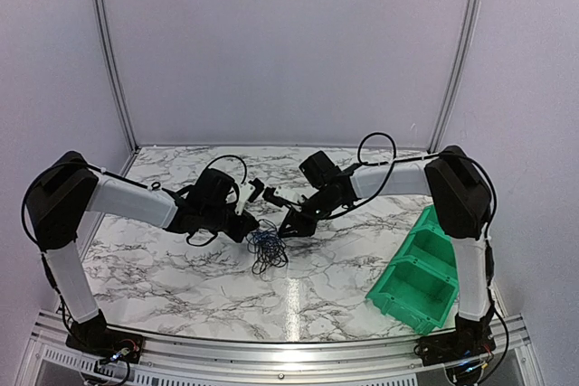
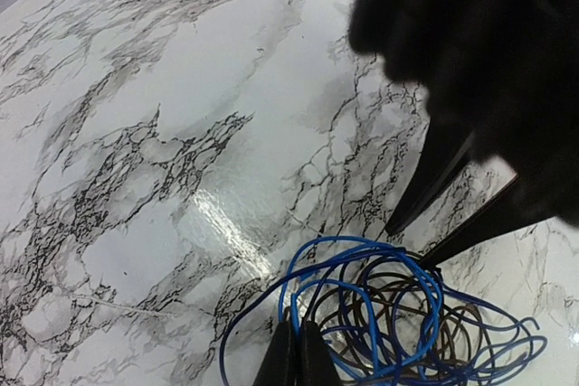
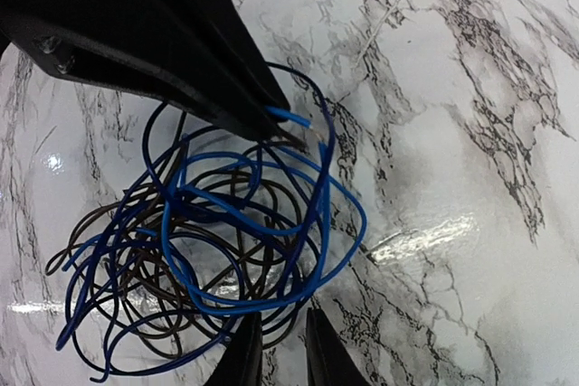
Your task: Untangle the cables
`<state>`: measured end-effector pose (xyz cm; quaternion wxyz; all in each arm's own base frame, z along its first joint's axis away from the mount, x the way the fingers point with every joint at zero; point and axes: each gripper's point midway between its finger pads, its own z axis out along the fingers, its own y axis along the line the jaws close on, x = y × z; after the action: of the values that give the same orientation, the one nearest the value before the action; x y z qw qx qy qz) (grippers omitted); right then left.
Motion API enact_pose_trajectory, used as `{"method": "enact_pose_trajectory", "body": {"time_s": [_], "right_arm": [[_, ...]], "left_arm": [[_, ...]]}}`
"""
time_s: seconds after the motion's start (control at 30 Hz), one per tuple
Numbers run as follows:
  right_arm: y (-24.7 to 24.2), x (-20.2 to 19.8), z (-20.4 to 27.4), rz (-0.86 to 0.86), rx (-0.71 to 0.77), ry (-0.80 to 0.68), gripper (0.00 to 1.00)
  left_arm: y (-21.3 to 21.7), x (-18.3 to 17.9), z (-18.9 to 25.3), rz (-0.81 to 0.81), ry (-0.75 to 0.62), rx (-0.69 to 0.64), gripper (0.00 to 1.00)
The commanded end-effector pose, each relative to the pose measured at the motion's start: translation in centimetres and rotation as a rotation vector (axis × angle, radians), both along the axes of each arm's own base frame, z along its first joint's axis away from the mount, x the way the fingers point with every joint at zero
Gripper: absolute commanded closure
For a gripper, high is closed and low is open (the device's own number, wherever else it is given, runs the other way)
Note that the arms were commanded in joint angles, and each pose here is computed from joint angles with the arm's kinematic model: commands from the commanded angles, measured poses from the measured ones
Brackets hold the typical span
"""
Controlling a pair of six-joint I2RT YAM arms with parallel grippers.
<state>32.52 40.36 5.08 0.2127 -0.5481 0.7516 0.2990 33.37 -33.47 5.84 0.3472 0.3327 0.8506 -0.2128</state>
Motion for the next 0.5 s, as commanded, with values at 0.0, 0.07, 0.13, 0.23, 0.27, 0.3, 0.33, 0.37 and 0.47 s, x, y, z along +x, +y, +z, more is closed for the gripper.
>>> {"method": "enact_pose_trajectory", "body": {"time_s": [0.0, 0.07, 0.13, 0.23, 0.27, 0.3, 0.33, 0.37, 0.47], "right_arm": [[0.5, 0.3, -0.4, 0.000, 0.018, 0.014, 0.84], [0.3, 0.1, -0.8, 0.002, 0.011, 0.022, 0.89], [0.3, 0.1, -1.1, 0.000, 0.008, 0.028, 0.91], [0.2, 0.1, -1.6, -0.003, 0.002, 0.039, 0.92], [0.2, 0.0, -1.8, -0.005, -0.002, 0.044, 0.93], [0.1, 0.0, -2.1, -0.006, -0.005, 0.049, 0.93], [0.1, 0.0, -2.3, -0.007, -0.009, 0.054, 0.93], [0.0, -0.1, -2.6, -0.008, -0.015, 0.058, 0.93], [-0.1, -0.1, -2.6, -0.007, -0.021, 0.059, 0.94]], "left_arm": [[0.1, 0.4, 3.9, 0.032, -0.079, -0.070, 0.99], [0.4, -0.1, 6.3, 0.040, -0.099, -0.118, 1.00], [0.7, -0.6, 8.5, 0.048, -0.119, -0.165, 1.00], [1.6, -1.4, 11.5, 0.070, -0.153, -0.225, 1.00], [1.8, -1.6, 12.6, 0.073, -0.167, -0.247, 1.00], [2.0, -1.8, 13.7, 0.079, -0.178, -0.270, 1.00], [2.3, -2.0, 14.7, 0.086, -0.190, -0.292, 1.00], [2.5, -2.3, 15.7, 0.089, -0.200, -0.313, 1.00], [3.0, -2.7, 18.4, 0.106, -0.228, -0.374, 1.00]]}}
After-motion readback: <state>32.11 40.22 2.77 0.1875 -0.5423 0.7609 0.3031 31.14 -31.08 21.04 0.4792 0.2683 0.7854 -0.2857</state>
